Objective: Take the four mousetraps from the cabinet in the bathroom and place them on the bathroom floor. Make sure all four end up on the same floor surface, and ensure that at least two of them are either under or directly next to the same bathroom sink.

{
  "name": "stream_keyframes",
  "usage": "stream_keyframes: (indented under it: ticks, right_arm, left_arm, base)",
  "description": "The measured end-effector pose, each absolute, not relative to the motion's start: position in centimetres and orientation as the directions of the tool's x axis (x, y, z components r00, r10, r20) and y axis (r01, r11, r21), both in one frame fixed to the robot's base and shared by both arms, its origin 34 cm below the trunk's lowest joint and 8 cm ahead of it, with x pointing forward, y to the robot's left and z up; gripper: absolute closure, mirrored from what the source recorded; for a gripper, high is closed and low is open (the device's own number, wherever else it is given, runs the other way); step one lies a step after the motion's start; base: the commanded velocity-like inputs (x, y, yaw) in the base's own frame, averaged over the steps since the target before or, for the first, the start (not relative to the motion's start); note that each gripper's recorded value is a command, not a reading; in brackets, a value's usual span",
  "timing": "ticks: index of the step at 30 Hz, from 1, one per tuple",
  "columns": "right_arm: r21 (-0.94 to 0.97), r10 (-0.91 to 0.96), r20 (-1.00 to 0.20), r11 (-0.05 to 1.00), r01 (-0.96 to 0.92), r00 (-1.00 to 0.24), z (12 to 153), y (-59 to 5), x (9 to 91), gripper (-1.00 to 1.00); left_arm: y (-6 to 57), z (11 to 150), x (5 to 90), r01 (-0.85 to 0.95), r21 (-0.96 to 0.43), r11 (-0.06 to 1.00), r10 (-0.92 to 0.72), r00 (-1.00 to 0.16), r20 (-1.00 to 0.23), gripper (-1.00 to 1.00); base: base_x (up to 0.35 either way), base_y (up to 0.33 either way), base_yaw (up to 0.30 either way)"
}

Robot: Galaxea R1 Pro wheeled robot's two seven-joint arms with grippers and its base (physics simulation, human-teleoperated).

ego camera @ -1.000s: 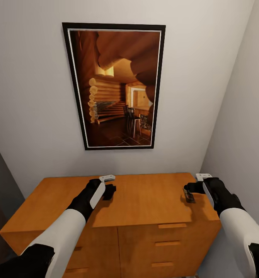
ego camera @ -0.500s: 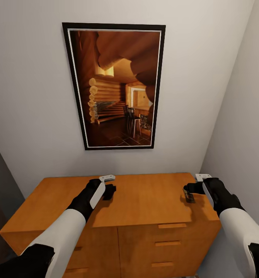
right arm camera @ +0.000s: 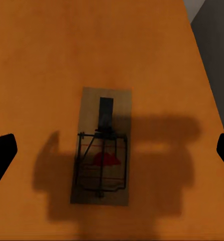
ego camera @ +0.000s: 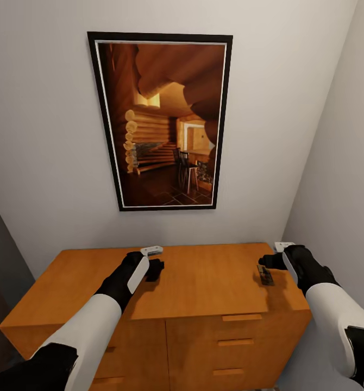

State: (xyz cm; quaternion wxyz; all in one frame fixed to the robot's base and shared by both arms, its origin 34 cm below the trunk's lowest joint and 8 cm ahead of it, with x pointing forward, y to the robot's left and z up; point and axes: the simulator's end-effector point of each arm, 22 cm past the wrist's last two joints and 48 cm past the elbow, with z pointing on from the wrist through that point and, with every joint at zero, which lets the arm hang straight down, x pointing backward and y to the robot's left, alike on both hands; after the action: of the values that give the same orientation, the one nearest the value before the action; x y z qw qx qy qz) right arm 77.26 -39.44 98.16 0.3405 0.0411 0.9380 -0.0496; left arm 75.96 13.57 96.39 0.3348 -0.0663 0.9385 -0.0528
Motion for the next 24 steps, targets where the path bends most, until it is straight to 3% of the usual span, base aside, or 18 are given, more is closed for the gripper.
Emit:
stream_keyframes:
  ticks: [24]
  right_arm:
    - [0.026,0.043,-0.639,0.999,0.035,-0.768,97.9,-36.5,77.4,-1.0]
  left_arm:
    - [13.4,96.4,76.0,-0.084,-0.151,0.985,-0.161,-0.767,-0.621,1.0]
  base:
    - [0.0,0.0,0.0]
